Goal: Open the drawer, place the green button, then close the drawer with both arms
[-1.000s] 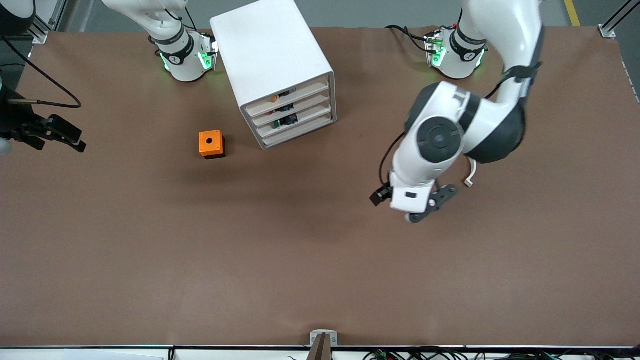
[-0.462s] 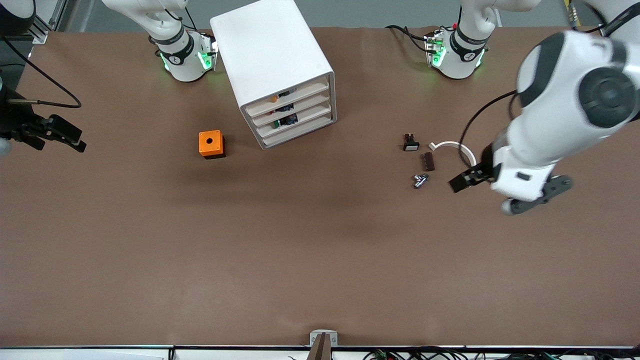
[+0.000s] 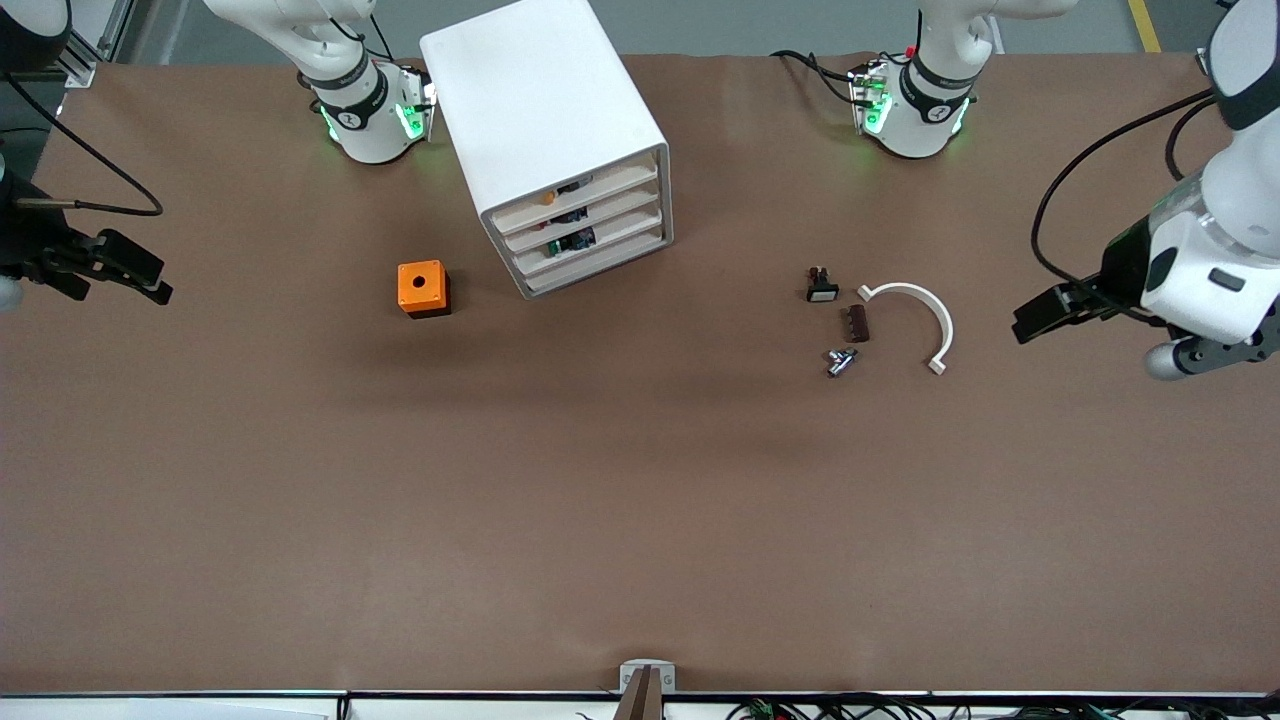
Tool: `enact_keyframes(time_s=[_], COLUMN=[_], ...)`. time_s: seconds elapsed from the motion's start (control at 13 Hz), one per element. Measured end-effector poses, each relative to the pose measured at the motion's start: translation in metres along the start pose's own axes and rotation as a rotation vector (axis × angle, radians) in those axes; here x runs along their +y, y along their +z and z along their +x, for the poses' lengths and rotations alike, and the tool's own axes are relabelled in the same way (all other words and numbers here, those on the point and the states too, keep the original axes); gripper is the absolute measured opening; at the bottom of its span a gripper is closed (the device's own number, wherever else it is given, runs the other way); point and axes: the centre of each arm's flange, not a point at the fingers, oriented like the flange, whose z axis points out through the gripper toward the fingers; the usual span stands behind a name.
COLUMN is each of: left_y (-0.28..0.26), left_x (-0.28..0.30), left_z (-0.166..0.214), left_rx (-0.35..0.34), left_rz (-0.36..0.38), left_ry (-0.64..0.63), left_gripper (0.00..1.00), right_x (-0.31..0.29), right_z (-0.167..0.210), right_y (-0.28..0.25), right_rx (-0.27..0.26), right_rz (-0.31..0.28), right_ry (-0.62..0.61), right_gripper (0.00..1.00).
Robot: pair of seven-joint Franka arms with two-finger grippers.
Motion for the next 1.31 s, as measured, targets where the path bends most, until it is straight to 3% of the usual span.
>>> enact_keyframes(time_s=[0.62,1.31], left_y=[-0.032,-0.030], left_x=[-0.073,-0.070], left_z=[-0.057,-0.097], left_rx=[0.007,-0.003], left_rz=[-0.002,0.019], left_ry=[0.131,0.193], left_gripper=[1.00,1.00], right_x=[0.001,0.003], right_z=[0.000,0.000], right_y=[0.000,0.000], right_rx=[0.000,0.000], right_rz=[-0.001,-0.002], right_ry=[0.000,0.004], right_gripper=[1.00,1.00])
